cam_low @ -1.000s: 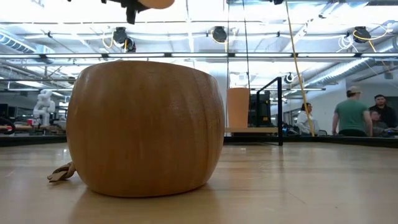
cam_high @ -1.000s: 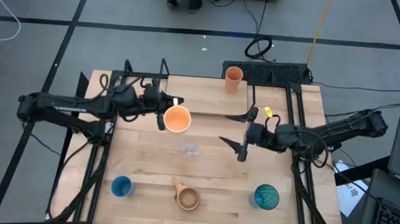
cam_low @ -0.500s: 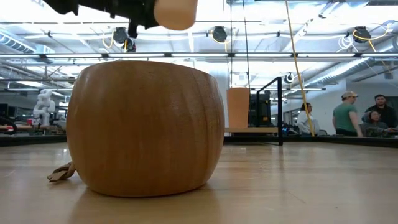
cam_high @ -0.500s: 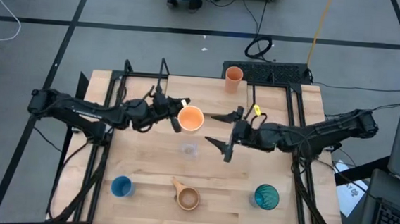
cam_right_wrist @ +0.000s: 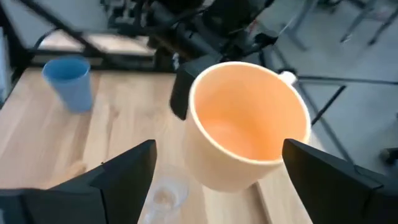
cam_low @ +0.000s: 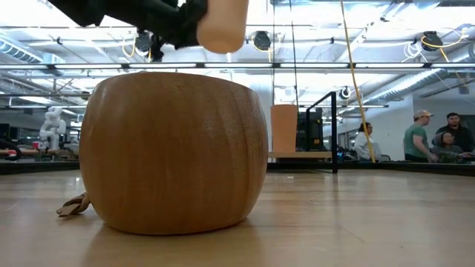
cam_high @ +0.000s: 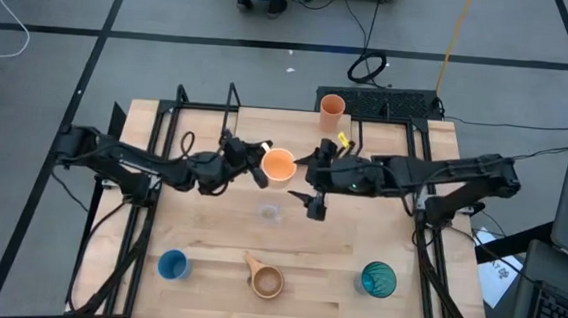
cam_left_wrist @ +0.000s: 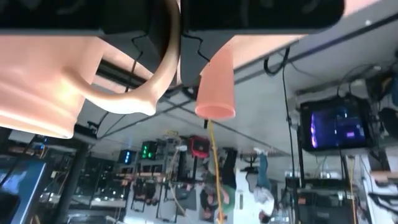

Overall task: Stack small to large cups/mugs on shelf
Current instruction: Put the light pink mug on the shelf

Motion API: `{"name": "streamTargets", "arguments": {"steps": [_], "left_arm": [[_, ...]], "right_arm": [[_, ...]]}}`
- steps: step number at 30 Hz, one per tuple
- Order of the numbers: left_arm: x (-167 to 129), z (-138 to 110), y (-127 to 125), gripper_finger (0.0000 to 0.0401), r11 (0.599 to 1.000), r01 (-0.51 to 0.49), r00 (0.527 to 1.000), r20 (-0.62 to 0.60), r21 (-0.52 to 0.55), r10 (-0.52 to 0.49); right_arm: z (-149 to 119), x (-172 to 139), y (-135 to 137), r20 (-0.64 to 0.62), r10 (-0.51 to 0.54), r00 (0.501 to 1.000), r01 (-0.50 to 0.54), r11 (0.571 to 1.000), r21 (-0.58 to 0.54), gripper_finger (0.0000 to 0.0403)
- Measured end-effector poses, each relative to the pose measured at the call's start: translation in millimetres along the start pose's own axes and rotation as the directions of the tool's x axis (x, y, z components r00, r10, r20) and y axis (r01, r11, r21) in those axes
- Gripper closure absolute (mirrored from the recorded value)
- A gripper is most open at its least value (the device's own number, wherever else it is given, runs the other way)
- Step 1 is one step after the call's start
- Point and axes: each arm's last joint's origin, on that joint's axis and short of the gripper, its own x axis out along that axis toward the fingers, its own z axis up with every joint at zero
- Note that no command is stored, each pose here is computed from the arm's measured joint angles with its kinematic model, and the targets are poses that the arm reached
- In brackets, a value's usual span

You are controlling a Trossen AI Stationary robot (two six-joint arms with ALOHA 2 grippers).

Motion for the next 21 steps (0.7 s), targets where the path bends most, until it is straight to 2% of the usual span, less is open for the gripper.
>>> {"name": "streamTargets", "arguments": {"steps": [3,13,17,21], "left_arm": [[3.0,-8.8,-4.4,0.0394,1.0,0.007,1.0,-0.012,-0.017,-0.007],[2.8,-14.8,-11.9,0.0392,0.998,0.038,0.999,-0.005,-0.044,-0.039],[2.4,-12.9,-11.6,0.0394,0.999,0.033,0.999,0.004,-0.023,-0.033],[0.8,-6.5,-8.0,0.0393,1.0,-0.003,1.0,0.022,0.015,0.003]], "right_arm": [[-1.3,4.1,-3.9,-0.018,0.046,0.999,-0.046,0.999,-0.015,0.0078],[-8.1,5.5,-5.5,-0.069,0.042,0.997,-0.052,0.987,-0.155,0.0163],[-7.9,5.2,-4.4,-0.066,0.038,0.997,-0.047,0.988,-0.144,0.0196],[-3.9,0.2,-6.2,-0.029,0.035,0.999,-0.037,0.997,-0.06,0.0211]]}}
